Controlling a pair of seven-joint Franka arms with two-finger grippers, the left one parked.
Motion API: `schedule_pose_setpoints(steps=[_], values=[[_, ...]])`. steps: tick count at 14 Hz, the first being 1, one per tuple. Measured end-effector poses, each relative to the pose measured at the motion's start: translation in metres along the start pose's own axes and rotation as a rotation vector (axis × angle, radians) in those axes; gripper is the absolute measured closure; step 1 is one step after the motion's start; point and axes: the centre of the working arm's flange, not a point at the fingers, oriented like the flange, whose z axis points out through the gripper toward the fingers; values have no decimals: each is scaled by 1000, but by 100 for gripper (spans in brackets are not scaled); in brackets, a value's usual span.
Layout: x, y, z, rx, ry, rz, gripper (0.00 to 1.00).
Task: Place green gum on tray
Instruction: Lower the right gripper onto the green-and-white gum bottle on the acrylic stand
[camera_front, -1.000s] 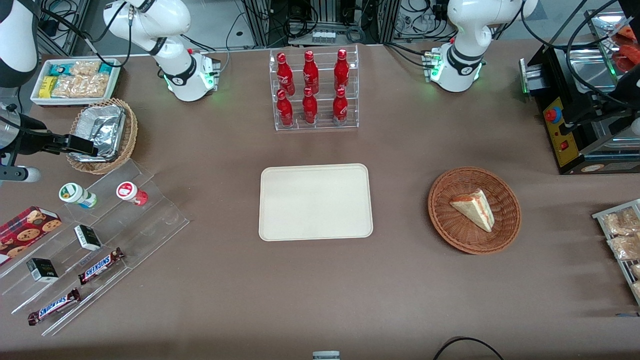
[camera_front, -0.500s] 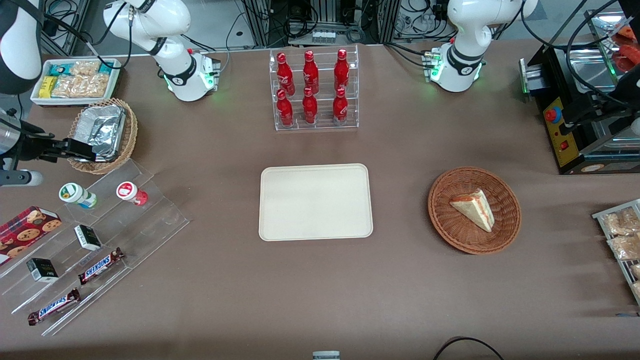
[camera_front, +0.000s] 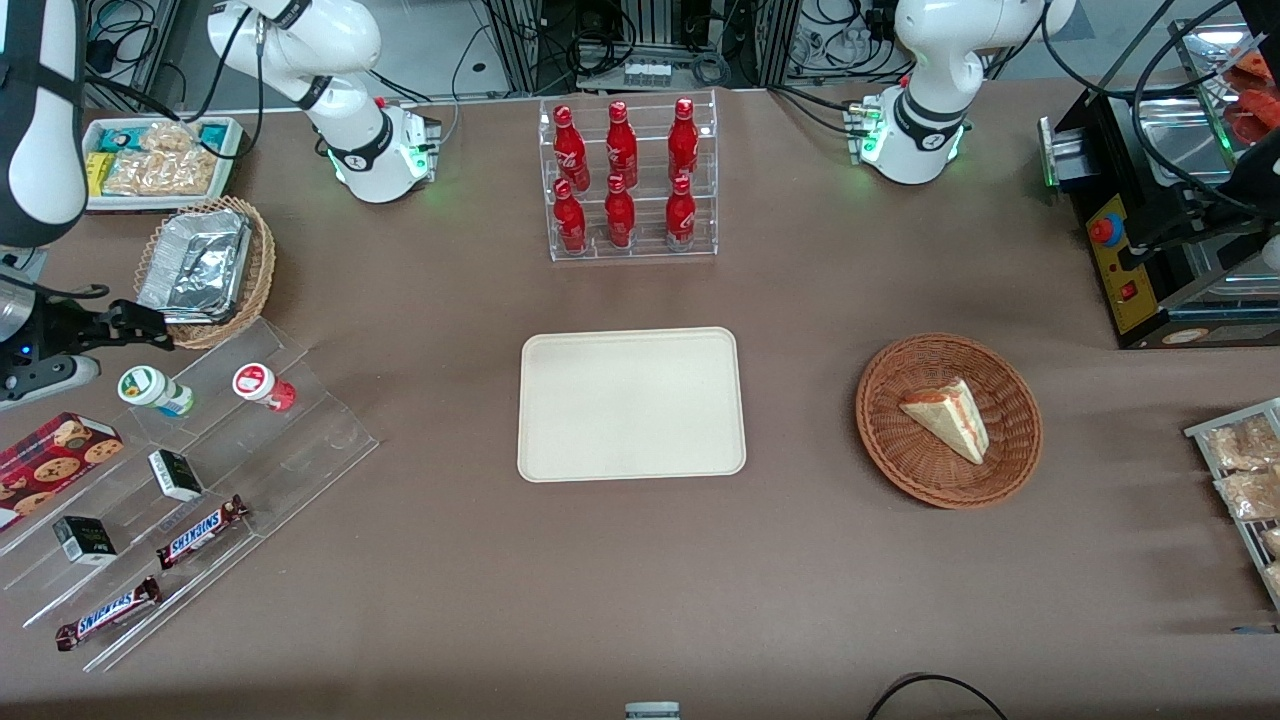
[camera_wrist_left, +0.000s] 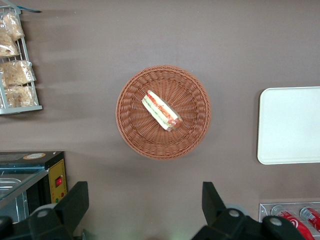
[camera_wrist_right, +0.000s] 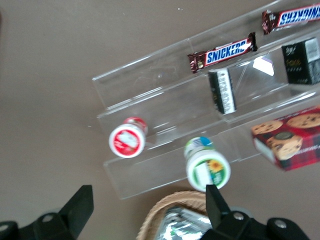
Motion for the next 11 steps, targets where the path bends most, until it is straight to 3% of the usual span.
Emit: schedule_pose_setpoints(steps=[5,11], values=[[-25,41,43,-34,36,-257,0],[-28,54,83,-39,33,-315,0]])
